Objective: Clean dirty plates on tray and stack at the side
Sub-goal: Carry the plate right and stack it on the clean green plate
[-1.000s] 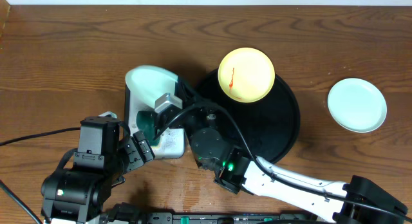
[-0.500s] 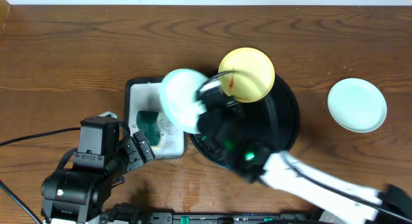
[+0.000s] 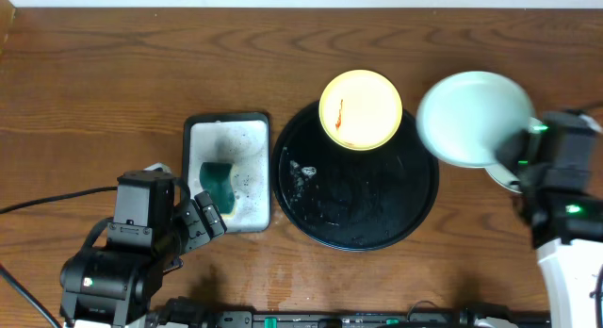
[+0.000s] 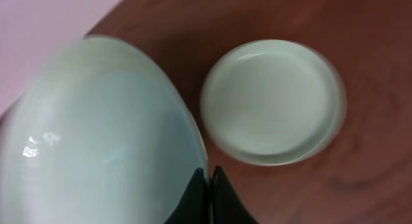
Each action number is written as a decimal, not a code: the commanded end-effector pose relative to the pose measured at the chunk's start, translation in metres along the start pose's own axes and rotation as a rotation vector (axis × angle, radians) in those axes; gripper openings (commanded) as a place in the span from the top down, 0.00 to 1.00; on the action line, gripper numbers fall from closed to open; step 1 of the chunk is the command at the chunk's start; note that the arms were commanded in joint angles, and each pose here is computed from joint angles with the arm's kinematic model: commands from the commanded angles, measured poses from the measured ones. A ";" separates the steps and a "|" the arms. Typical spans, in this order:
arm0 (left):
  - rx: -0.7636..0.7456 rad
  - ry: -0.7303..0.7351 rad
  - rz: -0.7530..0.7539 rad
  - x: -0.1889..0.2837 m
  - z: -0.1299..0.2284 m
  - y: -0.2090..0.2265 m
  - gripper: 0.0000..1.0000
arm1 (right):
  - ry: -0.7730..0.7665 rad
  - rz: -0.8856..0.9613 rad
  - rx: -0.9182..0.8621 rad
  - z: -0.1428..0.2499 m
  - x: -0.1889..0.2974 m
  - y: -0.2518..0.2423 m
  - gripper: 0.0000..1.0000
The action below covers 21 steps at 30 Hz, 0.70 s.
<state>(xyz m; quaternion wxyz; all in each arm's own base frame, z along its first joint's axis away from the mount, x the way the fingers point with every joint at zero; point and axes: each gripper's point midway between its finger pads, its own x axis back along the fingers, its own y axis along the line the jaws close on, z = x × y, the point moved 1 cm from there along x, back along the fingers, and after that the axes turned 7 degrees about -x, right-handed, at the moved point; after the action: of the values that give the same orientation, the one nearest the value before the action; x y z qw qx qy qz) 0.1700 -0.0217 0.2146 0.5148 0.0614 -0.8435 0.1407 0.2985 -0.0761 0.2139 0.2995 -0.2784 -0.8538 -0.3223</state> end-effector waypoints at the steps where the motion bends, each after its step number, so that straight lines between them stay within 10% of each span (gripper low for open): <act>1: 0.006 -0.015 0.000 0.004 -0.004 0.000 0.07 | 0.072 0.010 -0.170 -0.014 -0.020 -0.031 0.99; 16: 0.006 -0.015 0.000 0.004 -0.004 0.000 0.07 | 0.168 0.294 -0.111 -0.013 -0.135 -0.125 0.99; 21: 0.006 -0.015 0.000 0.004 -0.004 0.000 0.07 | 0.143 0.309 -0.108 -0.018 -0.129 -0.126 0.73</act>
<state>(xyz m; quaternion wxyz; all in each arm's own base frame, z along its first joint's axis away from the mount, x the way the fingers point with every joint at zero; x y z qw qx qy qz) 0.1701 -0.0218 0.2147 0.5146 0.0614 -0.8436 0.1408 0.3094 -0.2001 0.0784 0.3968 -0.3908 -0.7511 -0.3545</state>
